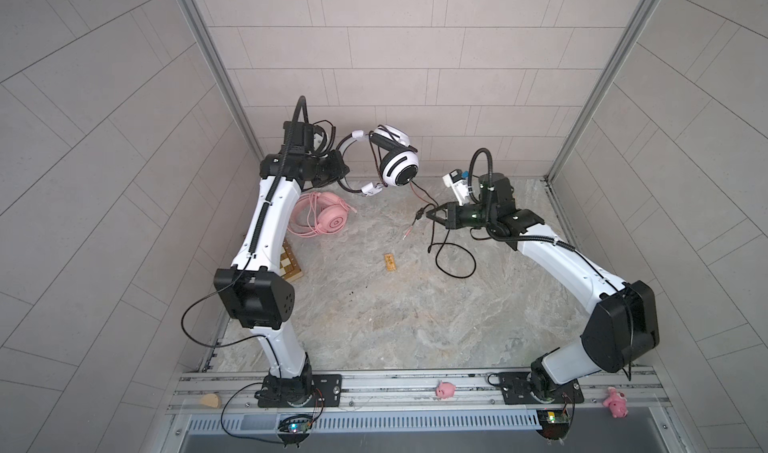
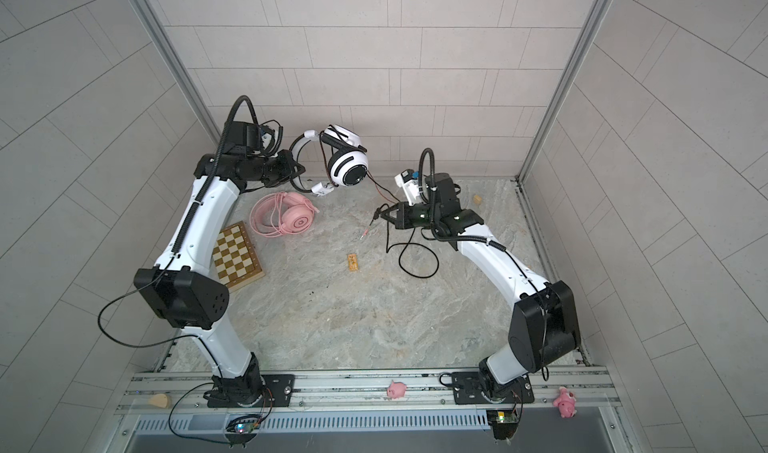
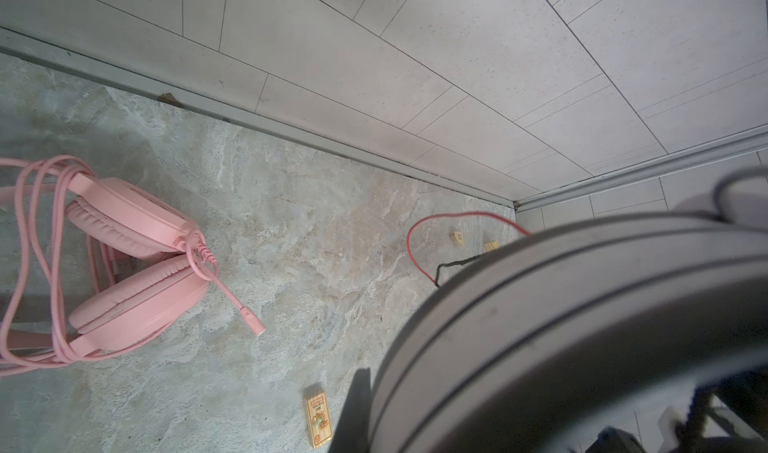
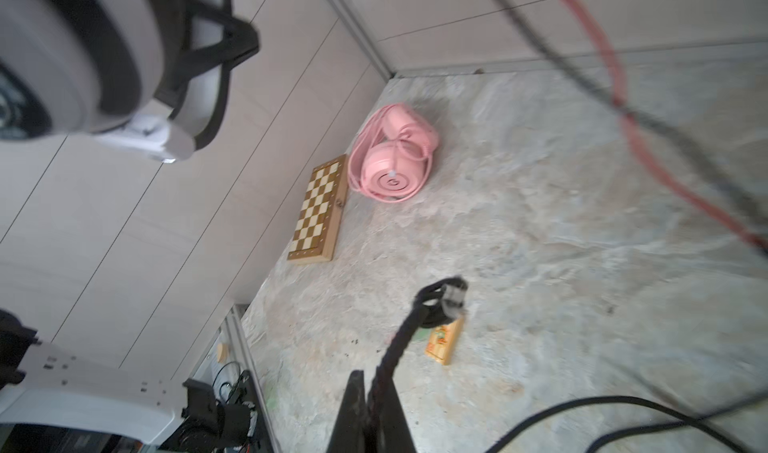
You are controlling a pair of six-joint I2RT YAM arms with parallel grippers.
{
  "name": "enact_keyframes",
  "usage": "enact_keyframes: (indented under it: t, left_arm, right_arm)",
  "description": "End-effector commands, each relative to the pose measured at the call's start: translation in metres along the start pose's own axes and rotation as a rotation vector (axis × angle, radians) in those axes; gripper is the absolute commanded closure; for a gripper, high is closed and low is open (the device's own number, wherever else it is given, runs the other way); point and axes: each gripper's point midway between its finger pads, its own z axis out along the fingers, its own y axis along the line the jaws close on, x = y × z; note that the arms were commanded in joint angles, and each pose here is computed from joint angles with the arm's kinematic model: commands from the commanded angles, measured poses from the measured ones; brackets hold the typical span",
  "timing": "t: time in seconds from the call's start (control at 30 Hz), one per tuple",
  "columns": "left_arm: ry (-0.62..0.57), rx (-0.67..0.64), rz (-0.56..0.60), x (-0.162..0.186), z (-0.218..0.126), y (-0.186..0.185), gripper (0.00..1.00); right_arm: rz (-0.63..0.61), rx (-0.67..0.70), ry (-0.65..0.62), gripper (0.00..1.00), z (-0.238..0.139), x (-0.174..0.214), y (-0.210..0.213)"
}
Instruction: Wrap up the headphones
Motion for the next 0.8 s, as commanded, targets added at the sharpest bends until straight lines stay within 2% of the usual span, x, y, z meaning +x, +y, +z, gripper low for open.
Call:
enact_keyframes:
  t: [0.0,0.07,0.17,0.27,0.37,0.43,0.53,0.6,0.77]
  left_arm:
    - [-0.080,0.074,0.024,-0.013,-0.028,-0.024,1.00]
    - [-0.080,0.096,0.007,-0.015,-0.023,-0.026,1.00]
    - [-0.067,0.092,0.015,-0.017,-0.024,-0.028,1.00]
    - [-0.090,0.083,0.035,-0.021,-0.033,-0.031,1.00]
    - [-0.118,0.076,0.050,-0.027,-0.039,-0.034,1.00]
    - [-0.126,0.084,0.050,-0.030,-0.043,-0.037,1.00]
    - [-0.139,0.099,0.052,-0.034,-0.047,-0.044,1.00]
    - [-0.154,0.109,0.053,-0.037,-0.053,-0.050,1.00]
    - [-0.192,0.138,0.067,-0.045,-0.068,-0.065,1.00]
  right_arm:
    - [-0.041,-0.070,-0.007,1.00,-0.002,-0.007,0.030]
    - [-0.082,-0.076,0.032,1.00,0.000,-0.001,0.046]
    - [-0.070,-0.007,-0.009,1.00,-0.016,-0.001,0.031]
    - [0.016,0.114,-0.055,1.00,-0.042,0.005,-0.019]
    - [0.170,0.251,-0.119,1.00,-0.072,0.019,-0.083]
    - [0.234,0.333,-0.112,1.00,-0.087,0.037,-0.115]
    - [0.248,0.394,-0.056,1.00,-0.092,0.063,-0.135]
    - [0.235,0.452,-0.015,0.92,-0.095,0.077,-0.144]
    - [0.218,0.602,0.025,0.57,-0.112,0.092,-0.162]
